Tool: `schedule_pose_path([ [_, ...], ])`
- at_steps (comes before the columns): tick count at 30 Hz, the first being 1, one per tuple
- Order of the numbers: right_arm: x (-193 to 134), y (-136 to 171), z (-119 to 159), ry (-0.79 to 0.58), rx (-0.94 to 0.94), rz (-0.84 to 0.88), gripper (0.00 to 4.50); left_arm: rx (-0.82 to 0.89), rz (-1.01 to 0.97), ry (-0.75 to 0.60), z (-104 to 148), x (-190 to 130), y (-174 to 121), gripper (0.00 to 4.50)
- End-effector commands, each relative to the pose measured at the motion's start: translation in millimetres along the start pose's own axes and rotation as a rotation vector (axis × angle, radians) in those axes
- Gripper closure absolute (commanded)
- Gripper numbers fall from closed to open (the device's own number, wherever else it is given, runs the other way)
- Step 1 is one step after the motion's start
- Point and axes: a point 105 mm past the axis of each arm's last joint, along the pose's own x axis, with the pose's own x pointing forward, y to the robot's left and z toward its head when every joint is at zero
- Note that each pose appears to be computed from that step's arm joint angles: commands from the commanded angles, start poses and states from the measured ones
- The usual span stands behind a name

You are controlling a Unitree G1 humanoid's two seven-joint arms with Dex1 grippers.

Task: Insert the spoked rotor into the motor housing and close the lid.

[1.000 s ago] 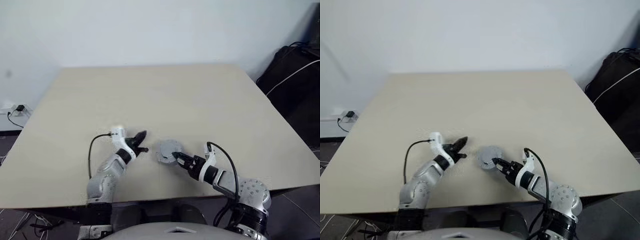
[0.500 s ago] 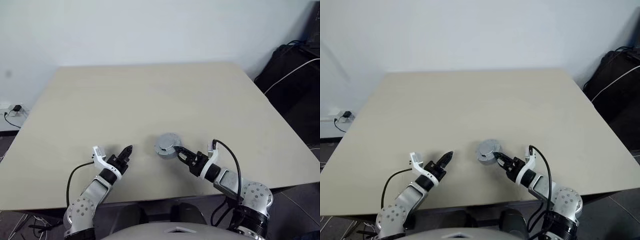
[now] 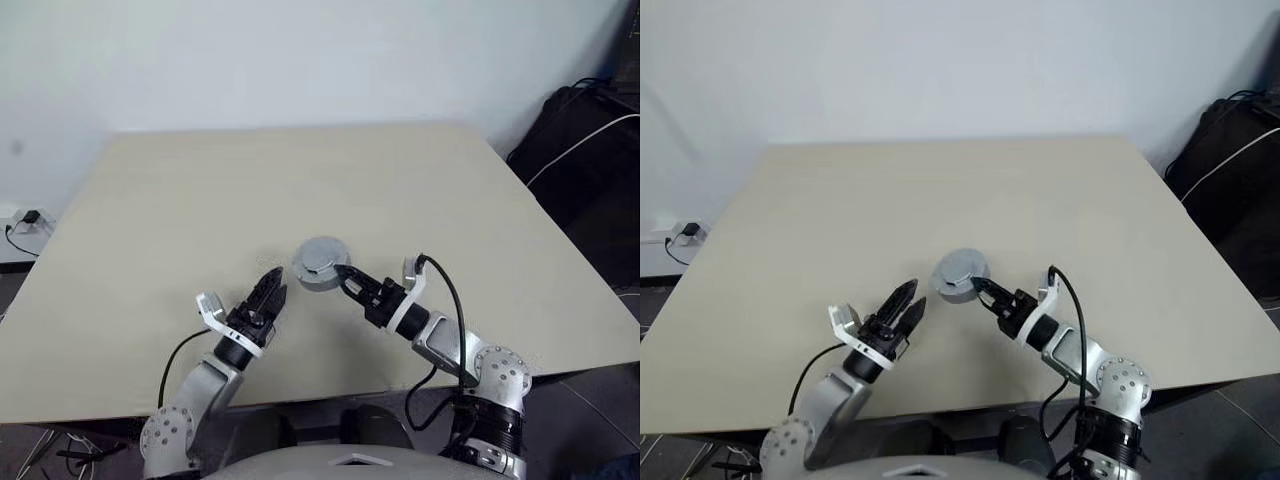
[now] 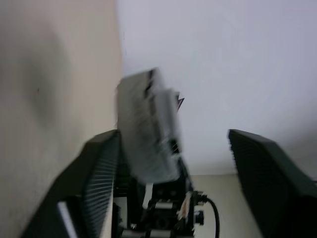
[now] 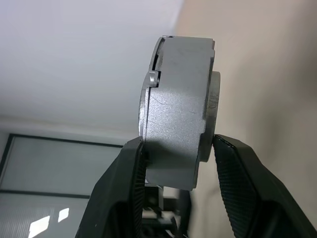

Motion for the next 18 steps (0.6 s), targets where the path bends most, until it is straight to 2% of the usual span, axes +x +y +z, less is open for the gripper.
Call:
schedule_pose_path([
  [1,11.4,30.0,-5.3,0.037,-0.013,0.131,2.73,-0.121,-0.133,-0.022,-14.8,17.6,-19.8,0.00],
  [7,7.8,27.4,-24.9,0.126,0.009,0.115,2.73,-0.127,-0.167,-0.007,-18.0,21.7,-22.6,0.00],
  [15,0.3,24.3,-33.9,0.176,0.015,0.094,2.73,-0.124,-0.171,0.000,-20.5,24.3,-21.3,0.00],
  [18,-0.2,22.4,-30.6,0.164,-0.016,0.071,2.73,-0.128,-0.167,-0.001,-20.3,23.9,-20.0,0.63],
])
